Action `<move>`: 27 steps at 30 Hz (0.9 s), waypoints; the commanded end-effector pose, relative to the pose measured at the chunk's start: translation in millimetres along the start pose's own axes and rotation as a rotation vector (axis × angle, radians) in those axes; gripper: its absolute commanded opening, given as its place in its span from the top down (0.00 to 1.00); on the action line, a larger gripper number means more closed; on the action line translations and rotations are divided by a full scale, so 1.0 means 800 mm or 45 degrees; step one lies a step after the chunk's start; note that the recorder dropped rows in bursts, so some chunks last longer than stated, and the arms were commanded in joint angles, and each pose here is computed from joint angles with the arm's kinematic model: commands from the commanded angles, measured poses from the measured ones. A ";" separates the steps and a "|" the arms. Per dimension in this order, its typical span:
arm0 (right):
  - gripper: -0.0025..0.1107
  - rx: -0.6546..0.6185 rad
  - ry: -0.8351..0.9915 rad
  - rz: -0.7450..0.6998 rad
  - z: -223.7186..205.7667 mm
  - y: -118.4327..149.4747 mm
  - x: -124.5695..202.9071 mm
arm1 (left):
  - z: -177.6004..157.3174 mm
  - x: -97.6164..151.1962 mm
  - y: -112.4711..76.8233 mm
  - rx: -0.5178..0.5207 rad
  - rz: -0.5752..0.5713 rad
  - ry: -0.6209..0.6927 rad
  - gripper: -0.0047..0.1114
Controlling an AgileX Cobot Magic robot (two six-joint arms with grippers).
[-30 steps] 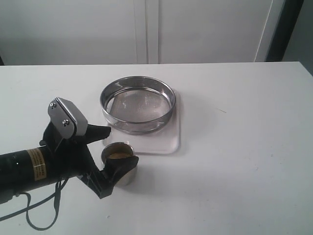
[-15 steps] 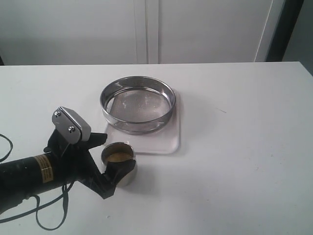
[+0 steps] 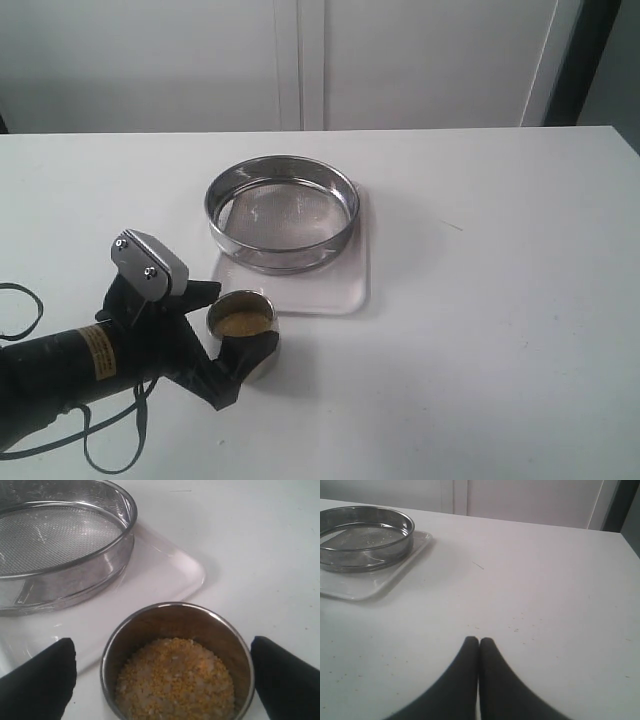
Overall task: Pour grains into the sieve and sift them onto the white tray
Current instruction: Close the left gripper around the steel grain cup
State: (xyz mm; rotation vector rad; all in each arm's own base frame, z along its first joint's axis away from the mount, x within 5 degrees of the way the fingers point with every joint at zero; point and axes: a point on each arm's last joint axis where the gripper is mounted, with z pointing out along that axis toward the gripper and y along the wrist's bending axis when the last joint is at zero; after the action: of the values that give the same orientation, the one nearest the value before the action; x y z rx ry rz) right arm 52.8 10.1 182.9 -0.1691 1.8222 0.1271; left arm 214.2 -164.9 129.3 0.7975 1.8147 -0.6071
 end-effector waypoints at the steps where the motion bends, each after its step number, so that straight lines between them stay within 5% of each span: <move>1: 0.98 -0.007 -0.012 0.012 0.000 0.000 0.000 | -0.001 -0.001 -0.002 0.008 -0.007 -0.038 0.16; 27: 0.98 -0.007 -0.012 0.012 0.000 0.000 0.000 | 0.023 -0.005 0.007 -0.011 -0.023 -0.073 0.16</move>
State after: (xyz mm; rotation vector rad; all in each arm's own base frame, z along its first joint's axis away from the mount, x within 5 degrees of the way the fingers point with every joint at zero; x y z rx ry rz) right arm 52.8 10.1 182.9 -0.1677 1.8224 0.1282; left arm 230.0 -175.0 127.3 0.7539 1.7572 -0.6353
